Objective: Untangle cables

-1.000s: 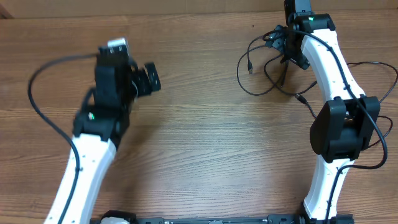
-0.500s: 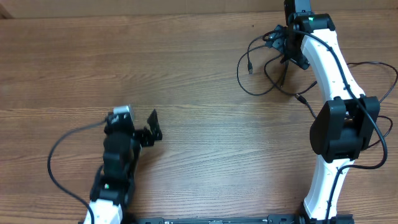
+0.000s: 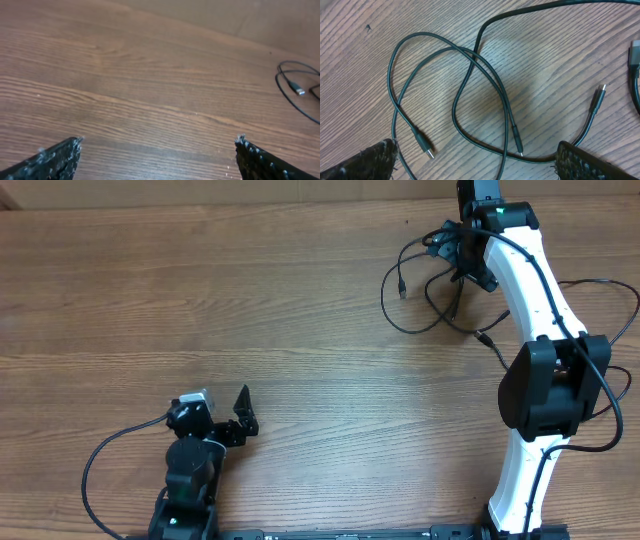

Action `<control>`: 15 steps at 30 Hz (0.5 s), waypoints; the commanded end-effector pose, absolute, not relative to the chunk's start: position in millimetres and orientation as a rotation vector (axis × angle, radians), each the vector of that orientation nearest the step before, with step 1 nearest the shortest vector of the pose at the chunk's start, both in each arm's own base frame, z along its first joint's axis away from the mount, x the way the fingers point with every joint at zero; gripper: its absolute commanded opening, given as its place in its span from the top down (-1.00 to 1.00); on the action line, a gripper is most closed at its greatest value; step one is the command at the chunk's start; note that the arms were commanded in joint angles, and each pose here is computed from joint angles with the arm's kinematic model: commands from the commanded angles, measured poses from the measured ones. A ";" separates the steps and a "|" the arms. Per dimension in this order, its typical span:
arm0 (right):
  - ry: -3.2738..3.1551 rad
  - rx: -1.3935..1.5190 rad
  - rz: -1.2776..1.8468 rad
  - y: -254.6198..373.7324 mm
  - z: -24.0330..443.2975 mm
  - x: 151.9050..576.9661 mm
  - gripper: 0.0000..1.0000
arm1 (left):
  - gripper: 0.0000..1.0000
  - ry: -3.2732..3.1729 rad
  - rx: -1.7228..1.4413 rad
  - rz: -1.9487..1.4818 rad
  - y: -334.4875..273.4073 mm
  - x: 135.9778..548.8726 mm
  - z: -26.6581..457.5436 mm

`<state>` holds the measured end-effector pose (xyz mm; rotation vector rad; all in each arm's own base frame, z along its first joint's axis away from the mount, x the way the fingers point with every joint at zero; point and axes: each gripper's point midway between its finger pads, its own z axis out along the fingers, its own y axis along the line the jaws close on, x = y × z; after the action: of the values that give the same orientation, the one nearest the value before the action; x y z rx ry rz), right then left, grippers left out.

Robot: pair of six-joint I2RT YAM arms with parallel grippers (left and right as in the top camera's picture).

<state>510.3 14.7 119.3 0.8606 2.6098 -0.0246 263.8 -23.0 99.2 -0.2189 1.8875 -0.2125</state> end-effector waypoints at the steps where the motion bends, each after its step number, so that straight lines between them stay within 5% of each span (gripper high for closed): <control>1: 2.593 0.861 -0.032 11.6 123.9 513.3 -1.00 | -0.99 1.867 -0.251 -0.154 -8.9 260.2 101.9; 15: 2.593 0.861 -0.032 11.6 123.9 513.3 -1.00 | -0.99 1.726 -0.212 -0.007 20.4 248.5 135.0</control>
<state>510.3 14.7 119.3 0.8602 2.6098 -0.0252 249.4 18.8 127.8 -0.2879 1.7520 -0.0667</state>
